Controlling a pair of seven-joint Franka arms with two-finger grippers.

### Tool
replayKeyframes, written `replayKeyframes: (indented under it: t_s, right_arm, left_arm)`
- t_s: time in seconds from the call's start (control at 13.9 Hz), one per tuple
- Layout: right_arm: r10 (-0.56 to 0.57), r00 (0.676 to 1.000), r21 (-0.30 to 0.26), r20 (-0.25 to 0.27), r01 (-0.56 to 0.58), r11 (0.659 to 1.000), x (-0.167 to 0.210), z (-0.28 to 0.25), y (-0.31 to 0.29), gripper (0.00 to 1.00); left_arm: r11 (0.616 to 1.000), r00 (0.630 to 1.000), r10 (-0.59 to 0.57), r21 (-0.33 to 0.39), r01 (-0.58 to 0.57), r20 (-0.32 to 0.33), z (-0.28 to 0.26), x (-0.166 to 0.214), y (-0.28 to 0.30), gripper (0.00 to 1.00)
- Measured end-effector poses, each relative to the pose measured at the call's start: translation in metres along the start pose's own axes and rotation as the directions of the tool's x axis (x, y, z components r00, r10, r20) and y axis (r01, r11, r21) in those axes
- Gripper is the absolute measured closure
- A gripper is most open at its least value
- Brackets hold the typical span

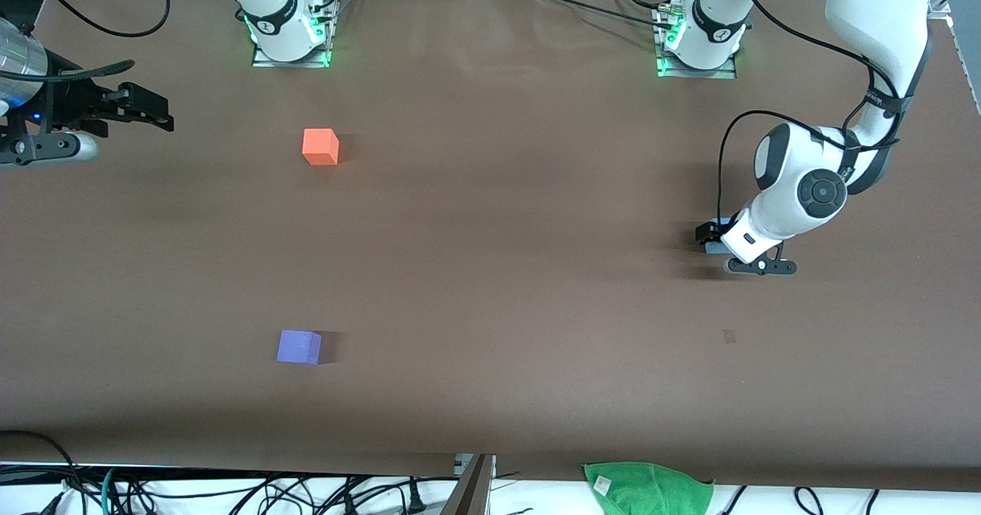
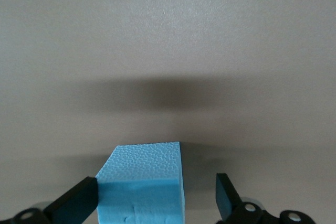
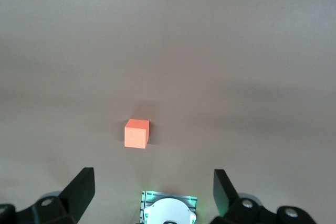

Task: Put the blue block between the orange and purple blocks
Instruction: 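Lower the left gripper onto the light-blue cube and close on it, then carry the blue cube toward the middle while the right gripper reaches over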

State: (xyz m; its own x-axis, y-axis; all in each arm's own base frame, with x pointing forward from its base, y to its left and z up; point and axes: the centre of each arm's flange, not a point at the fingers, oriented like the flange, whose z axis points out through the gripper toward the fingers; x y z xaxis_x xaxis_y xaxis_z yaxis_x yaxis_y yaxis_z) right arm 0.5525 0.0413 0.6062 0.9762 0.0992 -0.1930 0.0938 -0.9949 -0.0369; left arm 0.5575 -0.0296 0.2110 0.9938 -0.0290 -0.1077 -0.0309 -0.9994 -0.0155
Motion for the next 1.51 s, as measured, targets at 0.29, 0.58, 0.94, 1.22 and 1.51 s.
replayKeyframes:
  t_s: [0.29, 0.58, 0.94, 1.22, 1.51]
  right_arm:
    - [0.000, 1.000, 0.000, 0.000, 0.000, 1.000, 0.000, 0.000, 0.000, 0.00]
    - [0.000, 1.000, 0.000, 0.000, 0.000, 1.000, 0.000, 0.000, 0.000, 0.00]
    - [0.000, 1.000, 0.000, 0.000, 0.000, 1.000, 0.000, 0.000, 0.000, 0.00]
    - [0.000, 1.000, 0.000, 0.000, 0.000, 1.000, 0.000, 0.000, 0.000, 0.00]
    - [0.001, 1.000, 0.001, 0.000, -0.001, 1.000, 0.000, 0.000, 0.000, 0.00]
  left_arm:
    - [1.000, 1.000, -0.001, 0.005, 0.001, -0.030, -0.018, 0.000, -0.001, 0.00]
    - [1.000, 1.000, 0.007, 0.009, -0.007, 0.004, -0.003, -0.009, 0.000, 0.00]
    - [1.000, 1.000, 0.005, 0.007, -0.006, 0.029, 0.010, -0.015, 0.000, 0.29]
    - [1.000, 1.000, 0.003, 0.008, -0.003, 0.009, 0.001, -0.012, -0.001, 0.42]
    - [0.996, 0.992, 0.084, 0.019, -0.086, 0.097, -0.056, -0.002, 0.046, 0.43]
